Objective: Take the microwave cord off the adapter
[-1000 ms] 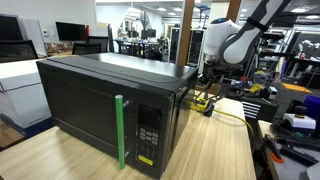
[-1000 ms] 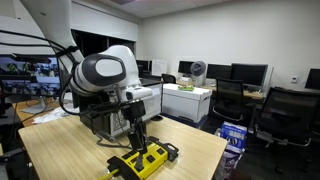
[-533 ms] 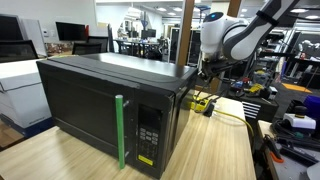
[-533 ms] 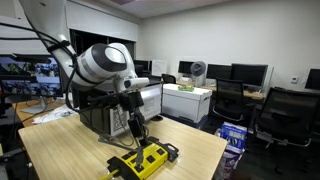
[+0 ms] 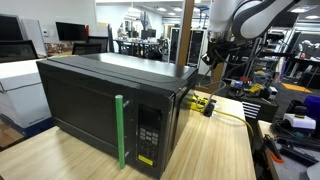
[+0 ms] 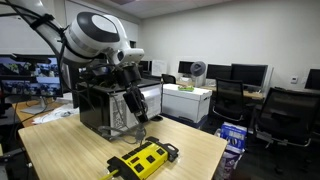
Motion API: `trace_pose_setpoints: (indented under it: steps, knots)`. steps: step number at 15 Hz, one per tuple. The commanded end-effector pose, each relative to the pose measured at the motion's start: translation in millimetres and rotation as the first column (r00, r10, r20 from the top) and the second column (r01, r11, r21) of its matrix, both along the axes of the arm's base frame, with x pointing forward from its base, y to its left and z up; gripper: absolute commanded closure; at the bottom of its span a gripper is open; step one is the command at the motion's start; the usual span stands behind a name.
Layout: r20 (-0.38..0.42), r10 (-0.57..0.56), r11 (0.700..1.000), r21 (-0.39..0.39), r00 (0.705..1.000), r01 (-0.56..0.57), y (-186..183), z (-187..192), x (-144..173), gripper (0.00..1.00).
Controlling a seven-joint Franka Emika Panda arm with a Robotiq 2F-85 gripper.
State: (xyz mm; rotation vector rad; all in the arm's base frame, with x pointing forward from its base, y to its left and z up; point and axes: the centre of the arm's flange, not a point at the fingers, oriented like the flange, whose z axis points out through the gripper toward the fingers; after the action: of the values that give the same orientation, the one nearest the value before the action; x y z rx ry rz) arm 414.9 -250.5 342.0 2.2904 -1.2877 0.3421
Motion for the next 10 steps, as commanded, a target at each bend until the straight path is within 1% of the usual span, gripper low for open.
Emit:
trace_pose_setpoints:
  steps: [1, 5, 10]
  knots:
    - [0.031, 0.022, 0.999, 0.044, 0.999, -0.023, 15.1, 20.5, -13.0, 0.95]
    - [0.072, 0.047, 0.997, 0.057, 0.996, -0.051, 30.4, 37.8, -8.3, 0.95]
    - [0.102, 0.091, 0.991, 0.086, 0.991, -0.1, 47.0, 53.0, -1.4, 0.95]
